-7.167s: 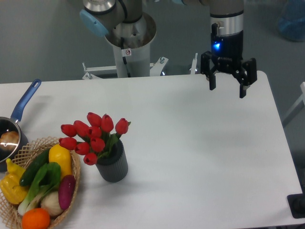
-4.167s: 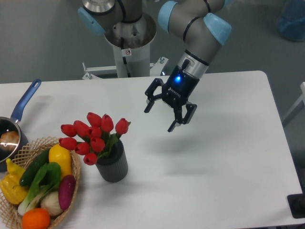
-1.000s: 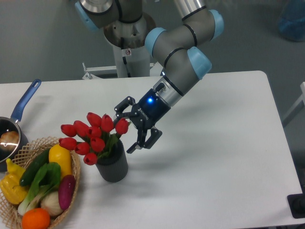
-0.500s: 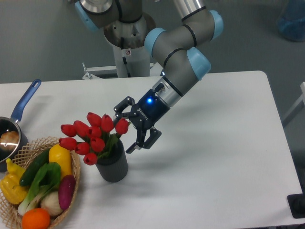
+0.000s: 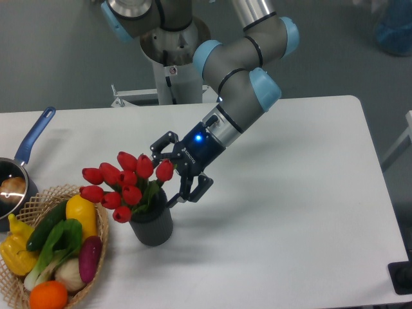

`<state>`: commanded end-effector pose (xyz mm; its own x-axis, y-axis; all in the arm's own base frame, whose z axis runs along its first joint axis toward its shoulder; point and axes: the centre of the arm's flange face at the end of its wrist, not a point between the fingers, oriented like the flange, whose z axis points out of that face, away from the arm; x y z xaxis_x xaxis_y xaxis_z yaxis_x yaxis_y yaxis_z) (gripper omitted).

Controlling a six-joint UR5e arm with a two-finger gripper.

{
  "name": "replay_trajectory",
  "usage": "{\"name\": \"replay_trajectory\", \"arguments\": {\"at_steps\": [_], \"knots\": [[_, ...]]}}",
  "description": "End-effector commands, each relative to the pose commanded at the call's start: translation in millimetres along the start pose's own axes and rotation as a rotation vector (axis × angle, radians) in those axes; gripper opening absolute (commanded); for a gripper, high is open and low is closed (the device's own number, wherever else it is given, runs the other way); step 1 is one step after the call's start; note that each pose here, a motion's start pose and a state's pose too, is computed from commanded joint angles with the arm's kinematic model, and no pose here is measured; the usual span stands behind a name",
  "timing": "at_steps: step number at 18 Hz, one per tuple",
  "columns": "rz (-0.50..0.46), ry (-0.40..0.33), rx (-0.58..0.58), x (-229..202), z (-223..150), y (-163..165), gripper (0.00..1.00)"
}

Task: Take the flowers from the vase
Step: 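Push the open gripper in around the tulip stems below the blooms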

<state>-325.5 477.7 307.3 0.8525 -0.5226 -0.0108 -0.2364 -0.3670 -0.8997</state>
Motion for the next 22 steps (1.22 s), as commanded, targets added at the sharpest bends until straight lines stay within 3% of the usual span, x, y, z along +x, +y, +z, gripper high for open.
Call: {"name": "replay_trajectory", "arguments": {"at_steps": [22], "knots": [[-0.031,0.033,0.109,-1,15,9,1.00]]}}
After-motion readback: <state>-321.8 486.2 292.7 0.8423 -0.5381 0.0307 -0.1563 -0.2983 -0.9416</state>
